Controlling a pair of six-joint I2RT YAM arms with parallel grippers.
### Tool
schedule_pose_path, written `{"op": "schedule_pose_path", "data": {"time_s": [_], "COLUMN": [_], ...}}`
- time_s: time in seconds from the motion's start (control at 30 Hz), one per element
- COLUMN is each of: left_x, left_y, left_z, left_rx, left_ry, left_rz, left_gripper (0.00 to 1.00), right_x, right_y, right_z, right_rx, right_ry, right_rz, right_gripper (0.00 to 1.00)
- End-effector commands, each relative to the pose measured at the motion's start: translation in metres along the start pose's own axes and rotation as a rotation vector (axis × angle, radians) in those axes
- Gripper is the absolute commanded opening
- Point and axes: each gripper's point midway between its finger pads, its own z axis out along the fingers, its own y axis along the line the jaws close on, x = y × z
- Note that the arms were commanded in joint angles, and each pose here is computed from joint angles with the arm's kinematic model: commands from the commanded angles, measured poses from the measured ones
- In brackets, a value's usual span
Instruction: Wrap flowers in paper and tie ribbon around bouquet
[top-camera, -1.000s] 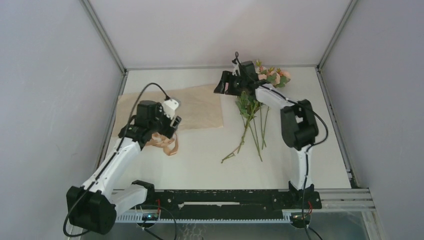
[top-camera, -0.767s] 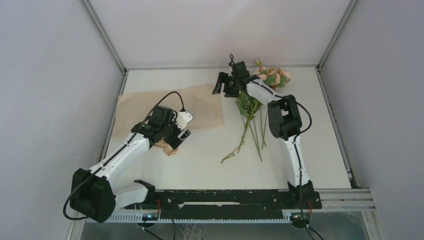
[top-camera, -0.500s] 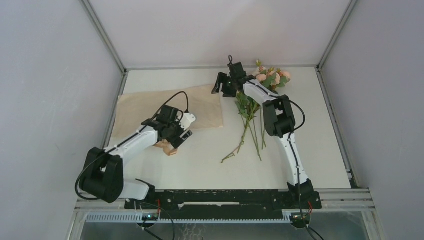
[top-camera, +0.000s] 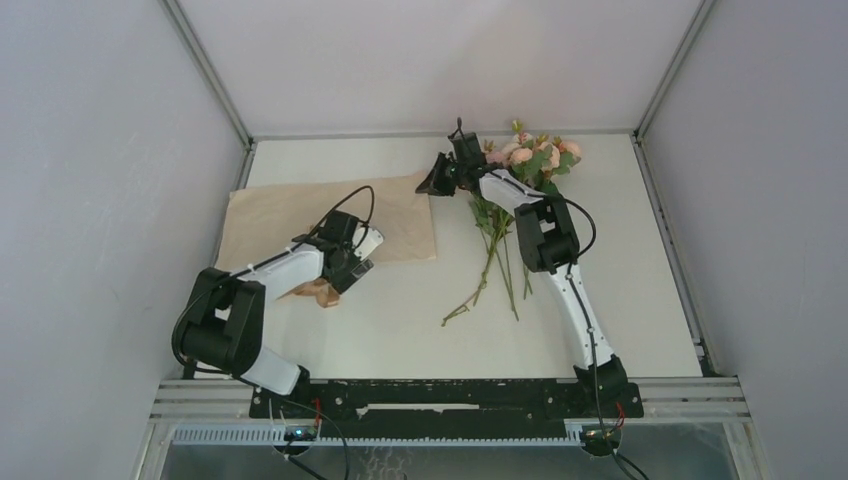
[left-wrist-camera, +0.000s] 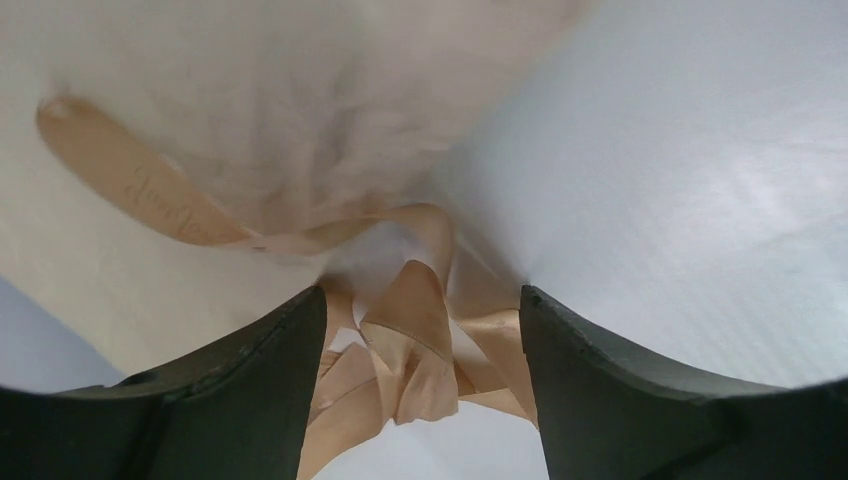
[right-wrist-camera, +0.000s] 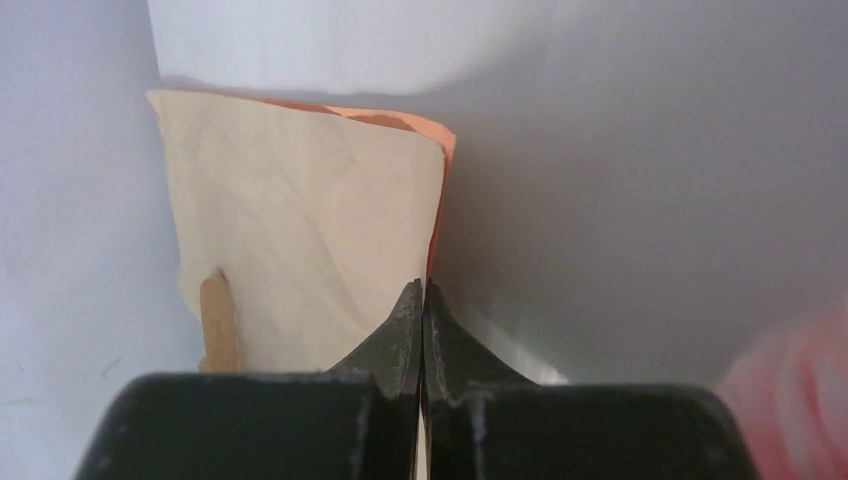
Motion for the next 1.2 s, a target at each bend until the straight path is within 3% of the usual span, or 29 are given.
{"op": "schedule_pose_path", "data": {"time_s": [0.0, 0.13, 0.27, 0.4, 0.47, 0.53, 0.7, 0.83, 1.03, 1.17], "left_x": [0.027, 0.054, 0.054, 0.025, 0.0, -0.018, -0.042, -0.061, -0.057, -0.087], "left_y": [0.038, 0.059, 0.061, 0.054, 0.05, 0.061, 0.101, 0.065, 0.036, 0.02], "left_z": [0.002, 0.01, 0.009, -0.018, -0.045, -0.079, -0.155, -0.185, -0.159, -0.172], "left_rx": [-0.12, -0.154, -0.116, -0.007, 0.089, 0.121, 0.082, 0.278, 0.436, 0.595], "left_ry": [0.1, 0.174, 0.146, -0.015, -0.164, -0.3, -0.56, -0.684, -0.591, -0.704], "left_rz": [-0.049, -0.117, -0.152, -0.184, -0.243, -0.355, -0.641, -0.688, -0.85, -0.818], "left_gripper": [0.76, 0.75, 0.73, 0.79, 0.9, 0.99, 1.0, 0.99, 1.0, 1.0], "right_x": [-0.038, -0.043, -0.017, 0.032, 0.066, 0.104, 0.211, 0.262, 0.31, 0.327], "right_y": [0.09, 0.112, 0.133, 0.156, 0.169, 0.185, 0.194, 0.181, 0.169, 0.17], "right_z": [-0.072, -0.154, -0.229, -0.28, -0.299, -0.304, -0.286, -0.257, -0.228, -0.224], "right_rx": [-0.109, -0.039, 0.063, 0.226, 0.27, 0.252, 0.142, 0.113, 0.127, 0.068], "right_ry": [-0.158, -0.358, -0.536, -0.678, -0.731, -0.741, -0.638, -0.536, -0.484, -0.439], "right_rz": [-0.154, -0.256, -0.421, -0.634, -0.77, -0.959, -1.292, -1.301, -1.369, -1.334], "right_gripper": [0.0, 0.0, 0.0, 0.0, 0.0, 0.0, 0.0, 0.0, 0.0, 0.0]}}
